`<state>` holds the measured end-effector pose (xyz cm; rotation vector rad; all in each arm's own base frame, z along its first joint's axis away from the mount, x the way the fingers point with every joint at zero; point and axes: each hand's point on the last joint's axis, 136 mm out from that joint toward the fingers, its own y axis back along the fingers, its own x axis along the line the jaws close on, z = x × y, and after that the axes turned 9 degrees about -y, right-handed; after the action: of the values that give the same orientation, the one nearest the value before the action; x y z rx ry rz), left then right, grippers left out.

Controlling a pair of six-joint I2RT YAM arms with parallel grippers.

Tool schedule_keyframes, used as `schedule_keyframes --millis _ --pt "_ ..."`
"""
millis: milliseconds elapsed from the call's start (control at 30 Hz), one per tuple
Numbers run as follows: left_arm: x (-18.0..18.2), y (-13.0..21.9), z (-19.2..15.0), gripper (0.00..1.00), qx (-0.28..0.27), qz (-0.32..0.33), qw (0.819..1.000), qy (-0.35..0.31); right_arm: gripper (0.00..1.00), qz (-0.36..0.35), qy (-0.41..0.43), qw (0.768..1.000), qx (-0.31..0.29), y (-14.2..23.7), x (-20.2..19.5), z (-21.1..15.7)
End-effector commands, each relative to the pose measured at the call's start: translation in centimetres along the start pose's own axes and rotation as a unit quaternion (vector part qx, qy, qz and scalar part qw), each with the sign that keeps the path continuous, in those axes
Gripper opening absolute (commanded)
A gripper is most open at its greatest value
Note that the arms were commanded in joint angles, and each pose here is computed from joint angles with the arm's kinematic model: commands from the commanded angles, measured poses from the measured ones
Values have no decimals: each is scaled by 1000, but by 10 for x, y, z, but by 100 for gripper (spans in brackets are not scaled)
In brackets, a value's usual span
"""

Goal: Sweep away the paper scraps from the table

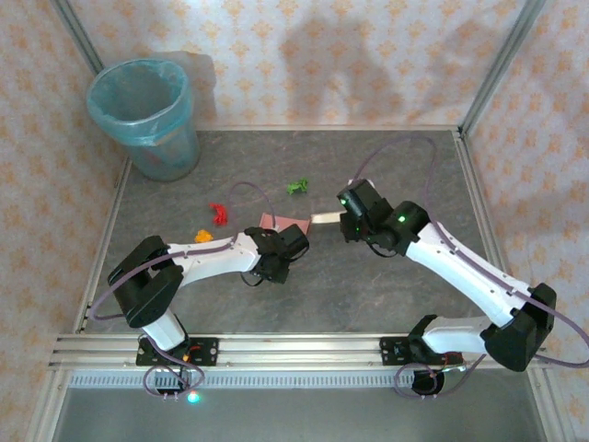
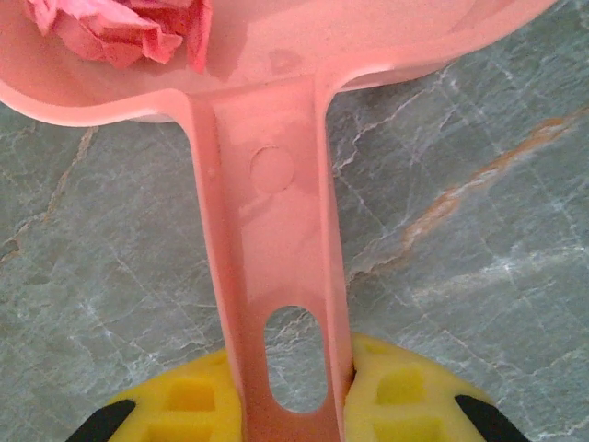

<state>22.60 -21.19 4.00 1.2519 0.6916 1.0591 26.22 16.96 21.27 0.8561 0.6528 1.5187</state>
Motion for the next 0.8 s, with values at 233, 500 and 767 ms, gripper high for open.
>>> schedule_keyframes --millis 233,500,767 --pt "14 3 -2 0 -4 21 1000 9 0 -40 -118 986 -110 -32 -12 112" --pt "21 2 -3 0 -2 25 1000 17 0 -65 -68 994 -57 -110 26 146" --pt "26 2 -3 0 -1 27 999 25 0 -90 10 996 -7 -141 57 123"
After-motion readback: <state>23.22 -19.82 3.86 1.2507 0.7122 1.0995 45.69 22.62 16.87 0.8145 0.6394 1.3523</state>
